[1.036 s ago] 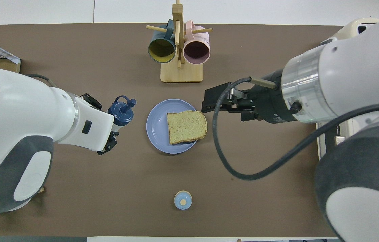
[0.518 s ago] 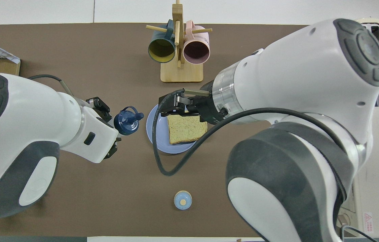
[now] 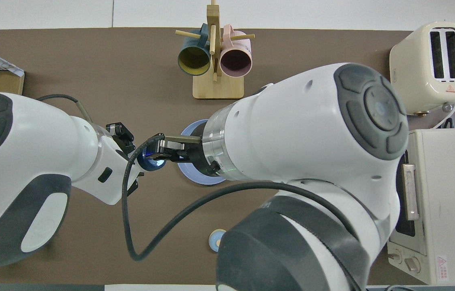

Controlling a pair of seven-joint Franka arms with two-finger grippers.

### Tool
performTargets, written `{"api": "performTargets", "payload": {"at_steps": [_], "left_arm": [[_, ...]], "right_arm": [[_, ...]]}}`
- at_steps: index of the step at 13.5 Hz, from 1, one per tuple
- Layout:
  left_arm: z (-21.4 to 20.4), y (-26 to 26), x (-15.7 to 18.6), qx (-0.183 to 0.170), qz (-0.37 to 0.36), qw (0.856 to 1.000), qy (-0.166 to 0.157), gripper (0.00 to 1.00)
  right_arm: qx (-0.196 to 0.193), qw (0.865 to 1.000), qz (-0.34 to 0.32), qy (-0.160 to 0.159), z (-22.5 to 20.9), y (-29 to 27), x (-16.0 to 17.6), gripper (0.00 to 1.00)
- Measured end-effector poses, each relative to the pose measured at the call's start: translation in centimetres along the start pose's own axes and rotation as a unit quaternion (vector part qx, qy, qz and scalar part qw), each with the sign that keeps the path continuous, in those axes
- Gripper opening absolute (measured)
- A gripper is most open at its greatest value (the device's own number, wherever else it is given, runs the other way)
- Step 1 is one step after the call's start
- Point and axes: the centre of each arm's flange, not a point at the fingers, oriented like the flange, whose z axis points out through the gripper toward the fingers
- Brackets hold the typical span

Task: Put bread on plate and add seasoning

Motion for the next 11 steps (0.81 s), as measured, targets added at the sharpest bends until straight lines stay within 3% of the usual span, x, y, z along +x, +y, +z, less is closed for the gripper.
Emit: {"api": "performTargets", "payload": {"at_steps": [1,11], "left_arm": [[0.0,0.1,0.0,-0.002,0.0,1.0,0.002,0.41],[0.5,0.6,-0.1,-0.016,-0.003,1.0,0.013,0.41]], "right_arm": [[0.003,1.0,0.005,0.004,0.0,-0.1,0.1,0.71],[0.021,0.999,0.025,0.033,0.8,0.2,1.9,0.55]]}}
